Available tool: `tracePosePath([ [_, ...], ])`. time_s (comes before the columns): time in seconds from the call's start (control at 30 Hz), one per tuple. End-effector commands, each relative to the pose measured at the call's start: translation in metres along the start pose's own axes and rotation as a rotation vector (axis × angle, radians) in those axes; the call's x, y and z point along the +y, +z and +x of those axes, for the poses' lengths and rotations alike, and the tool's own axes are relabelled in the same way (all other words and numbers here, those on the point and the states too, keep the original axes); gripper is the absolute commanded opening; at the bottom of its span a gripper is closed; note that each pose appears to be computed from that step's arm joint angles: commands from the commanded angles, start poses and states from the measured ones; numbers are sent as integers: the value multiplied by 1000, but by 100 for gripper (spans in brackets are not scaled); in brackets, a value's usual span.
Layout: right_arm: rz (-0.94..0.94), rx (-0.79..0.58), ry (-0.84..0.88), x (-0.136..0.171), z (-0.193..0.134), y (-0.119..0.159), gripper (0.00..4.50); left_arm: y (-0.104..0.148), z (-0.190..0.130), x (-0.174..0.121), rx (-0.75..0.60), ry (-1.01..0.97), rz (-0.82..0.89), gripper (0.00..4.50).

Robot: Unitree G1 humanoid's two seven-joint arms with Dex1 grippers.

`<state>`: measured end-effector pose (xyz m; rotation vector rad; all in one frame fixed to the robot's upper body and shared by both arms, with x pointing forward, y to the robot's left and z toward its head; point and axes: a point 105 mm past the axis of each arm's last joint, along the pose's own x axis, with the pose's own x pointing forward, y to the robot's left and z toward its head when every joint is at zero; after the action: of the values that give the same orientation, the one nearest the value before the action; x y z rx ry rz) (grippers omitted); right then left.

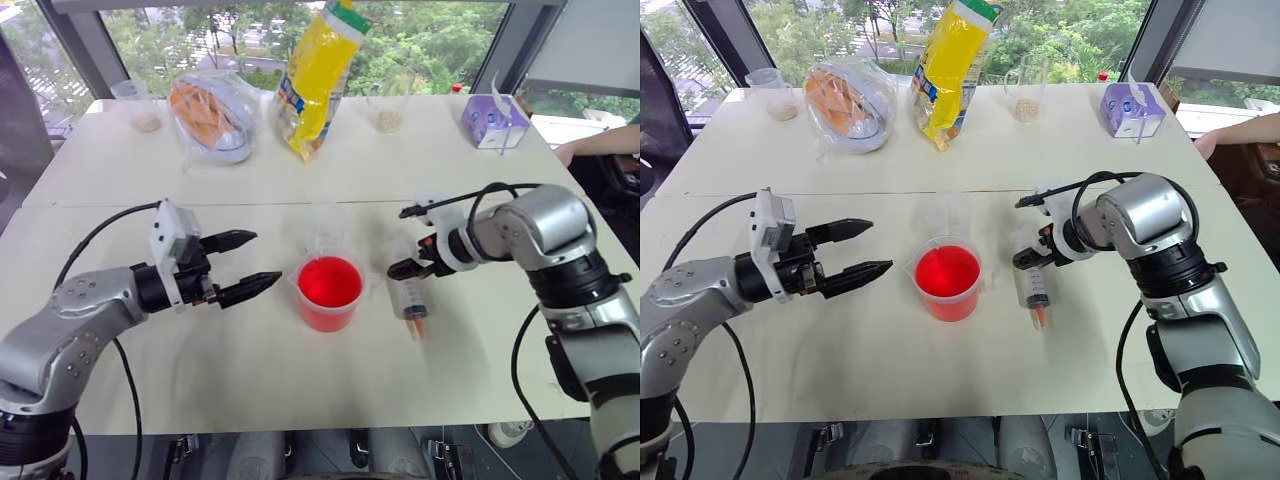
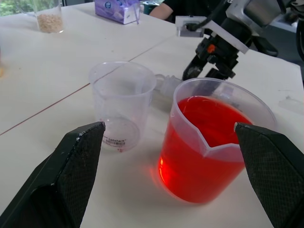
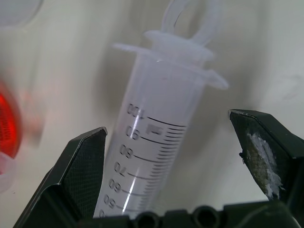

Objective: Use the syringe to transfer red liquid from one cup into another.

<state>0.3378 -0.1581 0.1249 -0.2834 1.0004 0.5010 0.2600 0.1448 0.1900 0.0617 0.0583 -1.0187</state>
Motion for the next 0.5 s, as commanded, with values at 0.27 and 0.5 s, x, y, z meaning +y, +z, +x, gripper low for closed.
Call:
tracePosePath([
  [0.27, -45, 60, -78, -5, 6, -17, 149, 9, 3, 0, -27, 9, 61, 450],
  [0.5, 28, -42, -124, -28, -19, -4, 149, 13, -2, 4, -30, 16, 66, 450],
])
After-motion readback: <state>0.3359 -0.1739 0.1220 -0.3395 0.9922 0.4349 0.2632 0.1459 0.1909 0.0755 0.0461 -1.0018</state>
